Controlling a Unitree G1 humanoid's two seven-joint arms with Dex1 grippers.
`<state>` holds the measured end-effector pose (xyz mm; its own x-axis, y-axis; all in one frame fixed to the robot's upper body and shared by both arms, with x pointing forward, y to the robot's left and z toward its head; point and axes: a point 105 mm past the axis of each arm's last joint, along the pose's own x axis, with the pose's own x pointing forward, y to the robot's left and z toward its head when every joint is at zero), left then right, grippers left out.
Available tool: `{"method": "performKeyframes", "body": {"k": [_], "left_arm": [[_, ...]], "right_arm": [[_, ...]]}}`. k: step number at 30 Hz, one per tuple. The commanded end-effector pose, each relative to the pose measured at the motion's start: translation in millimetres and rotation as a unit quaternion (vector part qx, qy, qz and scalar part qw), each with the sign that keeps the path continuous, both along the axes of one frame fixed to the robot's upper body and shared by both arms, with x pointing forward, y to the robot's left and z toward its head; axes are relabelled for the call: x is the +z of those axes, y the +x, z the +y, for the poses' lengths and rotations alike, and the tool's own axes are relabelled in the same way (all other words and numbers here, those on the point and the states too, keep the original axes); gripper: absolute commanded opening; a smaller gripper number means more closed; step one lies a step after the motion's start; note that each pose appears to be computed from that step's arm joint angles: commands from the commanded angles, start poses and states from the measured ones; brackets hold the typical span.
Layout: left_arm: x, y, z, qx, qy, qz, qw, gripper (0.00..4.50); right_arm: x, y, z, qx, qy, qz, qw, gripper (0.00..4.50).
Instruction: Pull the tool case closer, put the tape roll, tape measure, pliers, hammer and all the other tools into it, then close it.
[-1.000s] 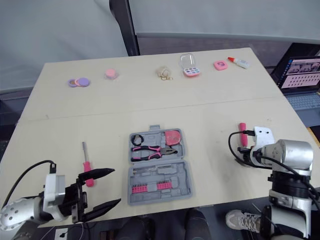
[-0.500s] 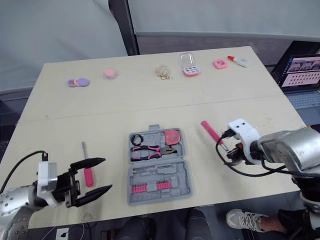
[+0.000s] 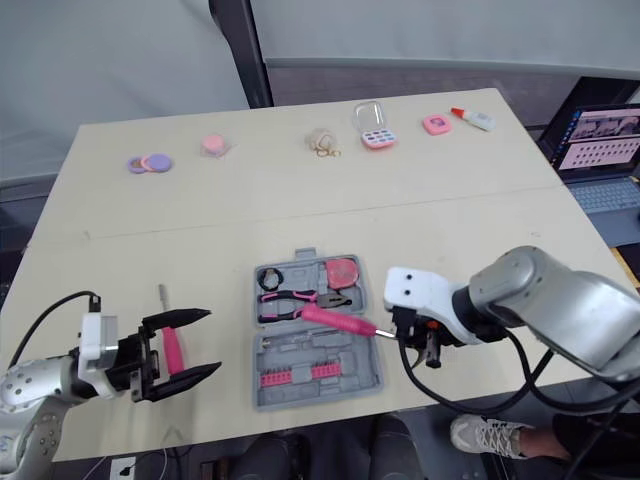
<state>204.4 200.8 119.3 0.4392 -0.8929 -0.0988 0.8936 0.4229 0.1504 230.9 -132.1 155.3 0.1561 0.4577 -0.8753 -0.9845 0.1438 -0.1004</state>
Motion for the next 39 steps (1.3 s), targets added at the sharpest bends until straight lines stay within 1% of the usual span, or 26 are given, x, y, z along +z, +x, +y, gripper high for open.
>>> {"method": "performKeyframes", "body": {"k": [1, 4, 7, 11, 15, 17, 20, 22, 28, 31, 34, 39], "left_arm": [[9, -14, -1, -0.015, 0.009, -0.004, 1.000, 4.50], [7, -26, -1, -0.023, 0.017, 0.016, 0.999, 4.50], [3, -35, 4, -0.027, 0.031, 0.033, 0.999, 4.50], [-3, -40, 13, -0.013, 0.042, 0.044, 0.998, 4.50], [-9, -46, 17, -0.005, 0.048, 0.053, 0.997, 4.50], [-11, -47, 18, -0.003, 0.050, 0.054, 0.997, 4.50], [-12, -48, 20, 0.000, 0.054, 0.054, 0.997, 4.50], [-12, -47, 19, 0.000, 0.054, 0.053, 0.997, 4.50], [-11, -46, 18, 0.001, 0.055, 0.049, 0.997, 4.50], [-12, -50, 20, -0.007, 0.064, 0.060, 0.996, 4.50], [-14, -52, 22, -0.014, 0.073, 0.069, 0.995, 4.50], [-15, -52, 23, -0.013, 0.075, 0.072, 0.995, 4.50]], "right_arm": [[2, -2, 10, 0.047, -0.008, -0.013, 0.999, 0.02], [-2, 1, 18, 0.058, -0.023, -0.012, 0.998, 0.02], [0, 3, 25, 0.069, -0.047, -0.008, 0.996, 0.02], [6, 4, 36, 0.075, -0.081, 0.004, 0.994, 0.02], [11, 10, 50, 0.054, -0.087, 0.013, 0.995, 0.02], [11, 15, 51, 0.052, -0.104, -0.003, 0.993, 0.02], [9, 22, 57, 0.076, -0.135, -0.033, 0.987, 0.02], [9, 24, 60, 0.076, -0.140, -0.034, 0.987, 0.02], [7, 19, 70, 0.093, -0.159, -0.026, 0.983, 0.02], [1, 17, 78, 0.104, -0.169, -0.022, 0.980, 0.02], [-7, 21, 83, 0.100, -0.179, -0.019, 0.979, 0.02], [-15, 23, 92, 0.105, -0.193, -0.019, 0.975, 0.02]]}}
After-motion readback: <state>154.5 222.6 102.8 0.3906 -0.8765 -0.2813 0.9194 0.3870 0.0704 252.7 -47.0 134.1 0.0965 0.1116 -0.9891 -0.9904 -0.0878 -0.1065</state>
